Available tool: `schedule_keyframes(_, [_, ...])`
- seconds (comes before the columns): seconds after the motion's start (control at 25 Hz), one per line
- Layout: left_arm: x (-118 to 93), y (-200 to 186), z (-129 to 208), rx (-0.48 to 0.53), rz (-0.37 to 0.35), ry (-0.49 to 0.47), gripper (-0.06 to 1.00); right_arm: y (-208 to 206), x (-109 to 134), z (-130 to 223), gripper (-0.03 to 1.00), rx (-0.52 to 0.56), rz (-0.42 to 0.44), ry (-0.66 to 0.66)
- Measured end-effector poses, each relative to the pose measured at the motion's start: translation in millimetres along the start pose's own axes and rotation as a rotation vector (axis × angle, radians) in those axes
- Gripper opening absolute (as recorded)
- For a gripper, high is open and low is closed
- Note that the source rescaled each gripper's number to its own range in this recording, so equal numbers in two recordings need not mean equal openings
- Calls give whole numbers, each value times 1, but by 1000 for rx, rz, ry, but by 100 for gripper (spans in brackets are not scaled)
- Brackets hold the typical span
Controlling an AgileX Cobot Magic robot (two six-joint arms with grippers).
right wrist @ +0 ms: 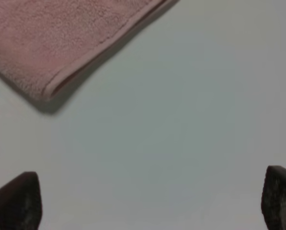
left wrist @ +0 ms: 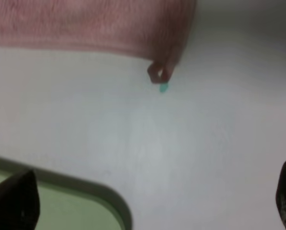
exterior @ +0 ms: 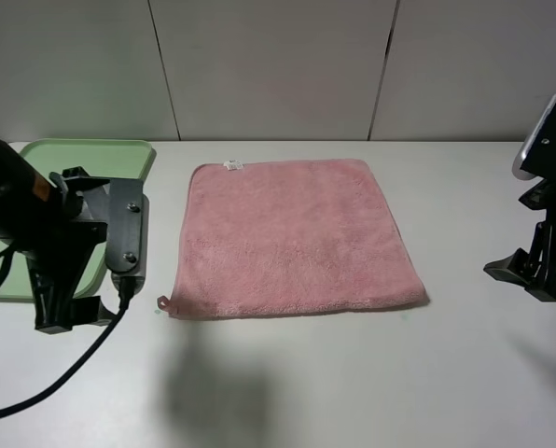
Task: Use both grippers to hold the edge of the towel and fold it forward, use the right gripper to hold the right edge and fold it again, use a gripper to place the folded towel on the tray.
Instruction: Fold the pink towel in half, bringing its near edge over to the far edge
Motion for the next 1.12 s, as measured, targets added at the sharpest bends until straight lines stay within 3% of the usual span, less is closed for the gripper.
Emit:
schedule_keyframes(0.16, [-1,16,-10,5,3,65,98,0,-1,-1,100,-6,6,-4])
schedule_keyframes(0.44, [1,40,-14,19,23,94,98,0,-1,-1,100,-9,9,-7])
schedule_keyframes(1.12, [10,68,-20,13,-16,184,98,0,-3,-2,100,-15,21,-7])
Point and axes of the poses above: a point on each arm's last joint axis where the gripper is mounted, y pointing out along that axis toward the gripper, x along the wrist's bending axis when the last joint is at zero, z = x × y, the point moved 7 cm from there along y, pointing out along that axis toward the gripper, and after that the axes turned 5 degrees about y, right-handed, at the moved point
